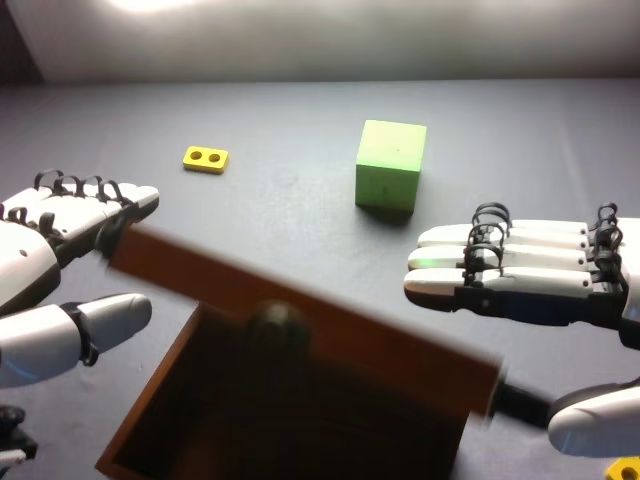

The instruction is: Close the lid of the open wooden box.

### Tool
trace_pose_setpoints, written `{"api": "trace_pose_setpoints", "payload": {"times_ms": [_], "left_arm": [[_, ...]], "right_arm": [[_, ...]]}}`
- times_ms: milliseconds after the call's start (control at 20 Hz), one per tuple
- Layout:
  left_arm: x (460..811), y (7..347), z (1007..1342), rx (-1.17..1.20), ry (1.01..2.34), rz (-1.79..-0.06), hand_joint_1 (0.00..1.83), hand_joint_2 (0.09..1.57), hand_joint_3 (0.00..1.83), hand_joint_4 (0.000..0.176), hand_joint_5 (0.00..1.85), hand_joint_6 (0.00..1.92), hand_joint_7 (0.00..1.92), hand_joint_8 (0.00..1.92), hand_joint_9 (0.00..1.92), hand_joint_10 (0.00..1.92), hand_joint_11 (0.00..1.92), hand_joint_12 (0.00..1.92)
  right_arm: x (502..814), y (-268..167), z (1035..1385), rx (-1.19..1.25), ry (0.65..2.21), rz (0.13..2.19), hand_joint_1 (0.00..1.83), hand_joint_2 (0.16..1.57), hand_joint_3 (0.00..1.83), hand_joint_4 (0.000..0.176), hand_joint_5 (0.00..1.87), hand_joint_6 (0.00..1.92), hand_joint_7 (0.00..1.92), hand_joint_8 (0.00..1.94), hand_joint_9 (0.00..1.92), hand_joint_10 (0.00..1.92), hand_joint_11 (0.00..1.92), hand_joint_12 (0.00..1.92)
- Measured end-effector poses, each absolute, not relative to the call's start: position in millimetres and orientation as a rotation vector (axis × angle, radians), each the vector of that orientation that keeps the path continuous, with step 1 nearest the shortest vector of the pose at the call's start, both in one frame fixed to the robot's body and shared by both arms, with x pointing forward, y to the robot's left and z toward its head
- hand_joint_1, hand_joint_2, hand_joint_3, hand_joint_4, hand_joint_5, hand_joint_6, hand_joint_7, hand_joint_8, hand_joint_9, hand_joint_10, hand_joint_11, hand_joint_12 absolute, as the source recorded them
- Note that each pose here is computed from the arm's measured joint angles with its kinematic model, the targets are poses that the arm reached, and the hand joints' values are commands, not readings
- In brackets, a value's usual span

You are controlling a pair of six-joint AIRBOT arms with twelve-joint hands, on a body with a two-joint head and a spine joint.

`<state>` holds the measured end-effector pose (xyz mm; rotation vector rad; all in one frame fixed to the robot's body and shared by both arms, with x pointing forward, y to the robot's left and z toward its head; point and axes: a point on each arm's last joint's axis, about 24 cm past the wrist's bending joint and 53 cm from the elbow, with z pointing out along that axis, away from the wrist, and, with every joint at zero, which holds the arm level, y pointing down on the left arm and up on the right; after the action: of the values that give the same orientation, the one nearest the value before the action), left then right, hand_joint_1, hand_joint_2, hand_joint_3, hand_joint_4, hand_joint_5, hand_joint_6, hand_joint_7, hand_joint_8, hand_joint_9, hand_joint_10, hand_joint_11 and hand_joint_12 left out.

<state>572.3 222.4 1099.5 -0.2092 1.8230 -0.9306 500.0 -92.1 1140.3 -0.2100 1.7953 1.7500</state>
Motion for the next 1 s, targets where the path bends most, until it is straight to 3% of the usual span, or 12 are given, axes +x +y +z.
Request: {"api": "trace_pose_setpoints", "payload": {"times_ms": [200, 250, 300, 400, 450, 500, 550, 700, 800, 900, 1000], "left_arm": [[569, 226, 1095, -0.214, 1.836, -0.920, 0.00, 1.40, 0.00, 0.000, 0.08, 0.00, 0.12, 0.00, 0.14, 0.00, 0.00, 0.35], [569, 227, 1094, -0.220, 1.839, -0.918, 0.00, 1.41, 0.00, 0.000, 0.08, 0.00, 0.12, 0.00, 0.14, 0.00, 0.00, 0.37], [568, 227, 1093, -0.227, 1.840, -0.918, 0.00, 1.40, 0.00, 0.000, 0.08, 0.00, 0.11, 0.00, 0.13, 0.00, 0.00, 0.37], [565, 230, 1091, -0.235, 1.845, -0.913, 0.12, 1.41, 0.00, 0.000, 0.05, 0.00, 0.09, 0.00, 0.12, 0.00, 0.00, 0.33], [565, 229, 1090, -0.235, 1.849, -0.912, 0.12, 1.41, 0.00, 0.000, 0.05, 0.00, 0.09, 0.00, 0.12, 0.00, 0.00, 0.33], [563, 232, 1087, -0.247, 1.857, -0.907, 0.22, 1.43, 0.00, 0.000, 0.06, 0.00, 0.11, 0.01, 0.14, 0.01, 0.00, 0.34], [561, 233, 1085, -0.248, 1.864, -0.903, 0.32, 1.42, 0.00, 0.000, 0.06, 0.00, 0.11, 0.00, 0.14, 0.01, 0.00, 0.32], [552, 238, 1074, -0.264, 1.902, -0.882, 0.40, 1.42, 0.00, 0.000, 0.05, 0.00, 0.11, 0.00, 0.12, 0.00, 0.00, 0.29], [543, 249, 1067, -0.298, 1.929, -0.847, 0.47, 1.41, 0.00, 0.000, 0.05, 0.00, 0.09, 0.00, 0.12, 0.00, 0.01, 0.31], [540, 260, 1068, -0.340, 1.909, -0.828, 0.48, 1.38, 0.00, 0.000, 0.06, 0.00, 0.09, 0.00, 0.13, 0.00, 0.02, 0.38], [538, 269, 1071, -0.375, 1.885, -0.816, 0.48, 1.38, 0.00, 0.000, 0.06, 0.00, 0.08, 0.00, 0.12, 0.00, 0.00, 0.39]], "right_arm": [[500, -95, 1147, -0.210, 1.772, 1.759, 0.01, 1.29, 0.00, 0.000, 0.12, 0.00, 0.09, 0.00, 0.15, 0.02, 0.20, 0.04], [507, -99, 1151, -0.198, 1.754, 1.735, 0.00, 1.26, 0.00, 0.000, 0.08, 0.00, 0.02, 0.00, 0.05, 0.00, 0.08, 0.01], [516, -104, 1154, -0.168, 1.731, 1.709, 0.00, 1.24, 0.00, 0.050, 0.03, 0.00, 0.00, 0.00, 0.01, 0.00, 0.02, 0.00], [548, -130, 1152, -0.045, 1.700, 1.608, 0.00, 1.26, 0.00, 0.060, 0.11, 0.02, 0.03, 0.01, 0.01, 0.00, 0.02, 0.01], [552, -133, 1150, -0.028, 1.705, 1.591, 0.00, 1.26, 0.00, 0.060, 0.11, 0.02, 0.03, 0.01, 0.01, 0.00, 0.02, 0.01], [560, -140, 1145, 0.003, 1.713, 1.557, 0.00, 1.29, 0.01, 0.030, 0.10, 0.02, 0.04, 0.01, 0.01, 0.00, 0.02, 0.01], [563, -141, 1143, 0.009, 1.714, 1.537, 0.00, 1.31, 0.01, 0.017, 0.14, 0.01, 0.09, 0.01, 0.04, 0.00, 0.08, 0.03], [566, -147, 1140, 0.025, 1.711, 1.506, 0.00, 1.31, 0.00, 0.035, 0.12, 0.00, 0.03, 0.00, 0.00, 0.00, 0.06, 0.01], [572, -153, 1143, 0.054, 1.693, 1.493, 0.00, 1.31, 0.00, 0.031, 0.10, 0.00, 0.01, 0.00, 0.00, 0.00, 0.05, 0.01], [576, -157, 1141, 0.071, 1.690, 1.475, 0.00, 1.31, 0.00, 0.015, 0.10, 0.00, 0.01, 0.00, 0.00, 0.00, 0.06, 0.02], [576, -157, 1140, 0.071, 1.693, 1.472, 0.00, 1.31, 0.00, 0.018, 0.10, 0.00, 0.01, 0.00, 0.00, 0.00, 0.06, 0.01]]}}
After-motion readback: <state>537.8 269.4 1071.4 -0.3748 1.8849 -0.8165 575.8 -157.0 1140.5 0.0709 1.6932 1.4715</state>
